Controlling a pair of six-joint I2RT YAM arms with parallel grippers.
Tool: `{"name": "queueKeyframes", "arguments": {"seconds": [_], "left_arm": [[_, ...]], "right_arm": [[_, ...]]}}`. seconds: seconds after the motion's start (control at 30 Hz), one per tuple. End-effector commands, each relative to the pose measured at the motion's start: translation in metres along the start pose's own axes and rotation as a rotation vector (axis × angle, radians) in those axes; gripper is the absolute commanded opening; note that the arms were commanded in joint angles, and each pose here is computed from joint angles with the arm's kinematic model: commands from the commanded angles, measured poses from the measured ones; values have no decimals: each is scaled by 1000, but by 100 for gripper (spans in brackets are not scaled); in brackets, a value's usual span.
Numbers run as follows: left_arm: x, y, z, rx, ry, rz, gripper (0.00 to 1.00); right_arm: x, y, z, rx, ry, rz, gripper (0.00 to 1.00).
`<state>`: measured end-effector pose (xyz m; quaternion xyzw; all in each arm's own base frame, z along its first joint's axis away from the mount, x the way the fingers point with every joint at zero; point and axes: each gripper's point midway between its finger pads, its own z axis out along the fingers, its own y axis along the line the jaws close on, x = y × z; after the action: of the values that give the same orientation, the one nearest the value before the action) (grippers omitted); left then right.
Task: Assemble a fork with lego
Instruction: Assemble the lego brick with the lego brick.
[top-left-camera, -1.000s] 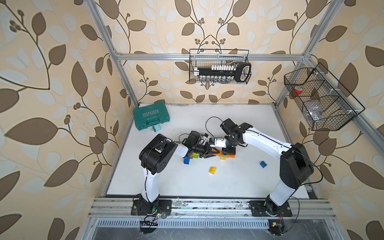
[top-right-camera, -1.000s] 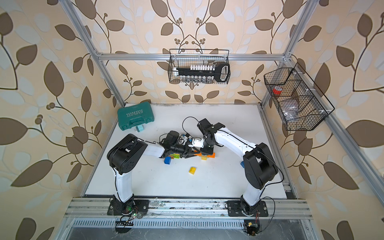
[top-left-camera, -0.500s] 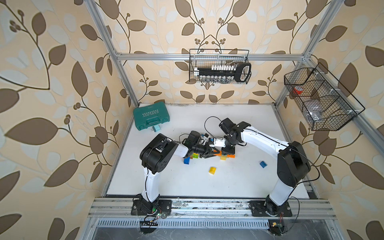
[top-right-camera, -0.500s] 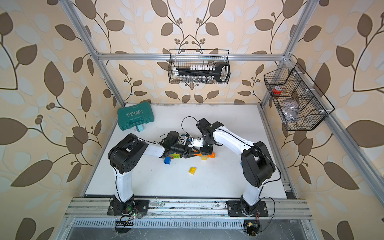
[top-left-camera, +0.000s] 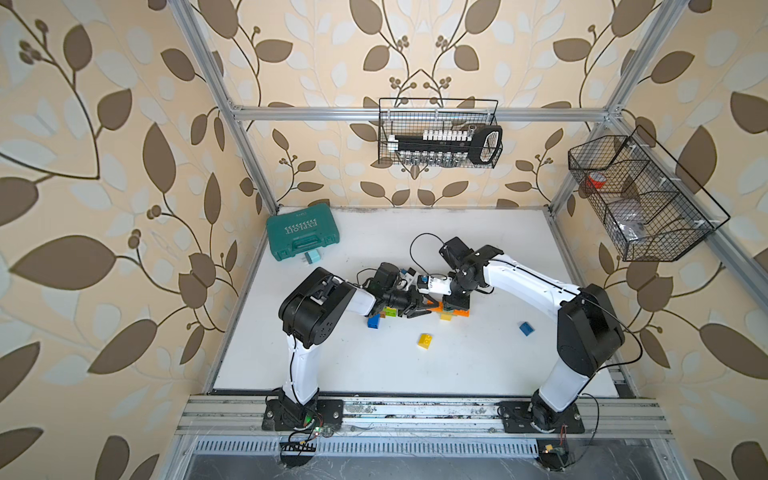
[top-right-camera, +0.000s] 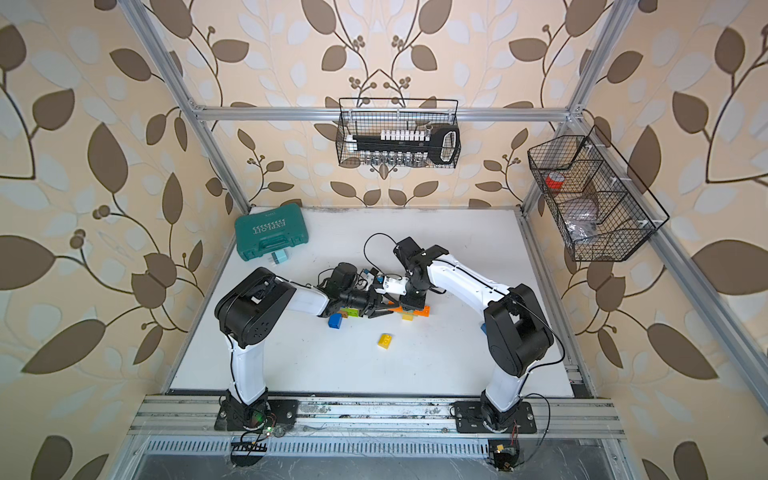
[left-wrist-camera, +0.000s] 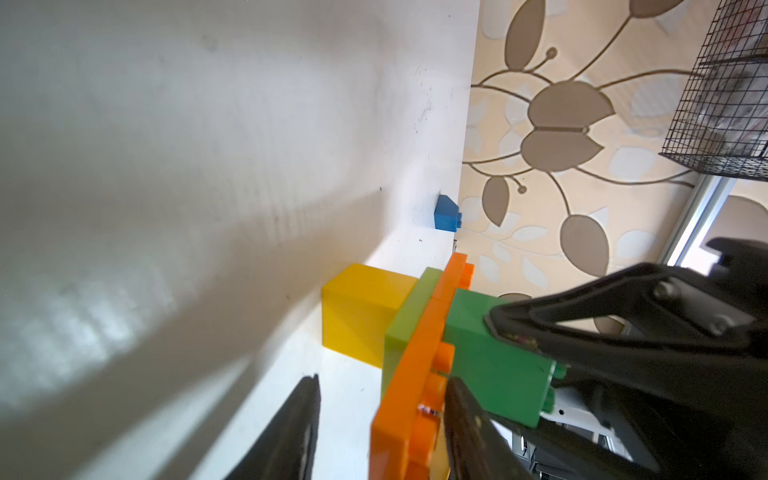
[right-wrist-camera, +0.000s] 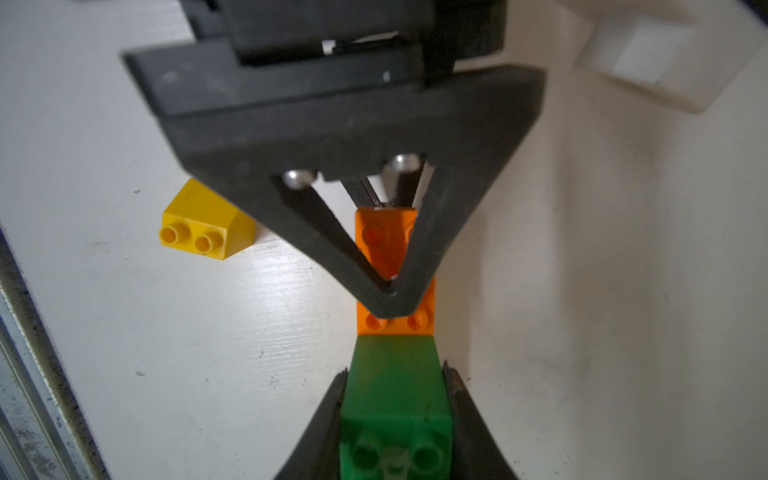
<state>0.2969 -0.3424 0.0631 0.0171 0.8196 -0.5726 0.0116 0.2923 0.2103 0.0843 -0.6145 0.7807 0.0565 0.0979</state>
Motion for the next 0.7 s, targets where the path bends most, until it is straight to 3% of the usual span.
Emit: {"name": "queueKeyframes", "arguments": {"seconds": [0.0, 0.23, 0.47, 0.67], "left_arm": [[-11, -33, -15, 48, -44, 65, 51], [-16, -33, -30, 19, -54, 74, 51], [-22, -22, -54, -32, -84, 83, 53], [-21, -20, -57, -41, -93, 83, 55]], "right_arm": [[31, 43, 36, -201, 132, -1, 11], [22, 36, 20, -173, 108, -10, 11], [19, 35, 26, -193, 88, 19, 12], [9, 34, 23, -191, 48, 64, 32]]}}
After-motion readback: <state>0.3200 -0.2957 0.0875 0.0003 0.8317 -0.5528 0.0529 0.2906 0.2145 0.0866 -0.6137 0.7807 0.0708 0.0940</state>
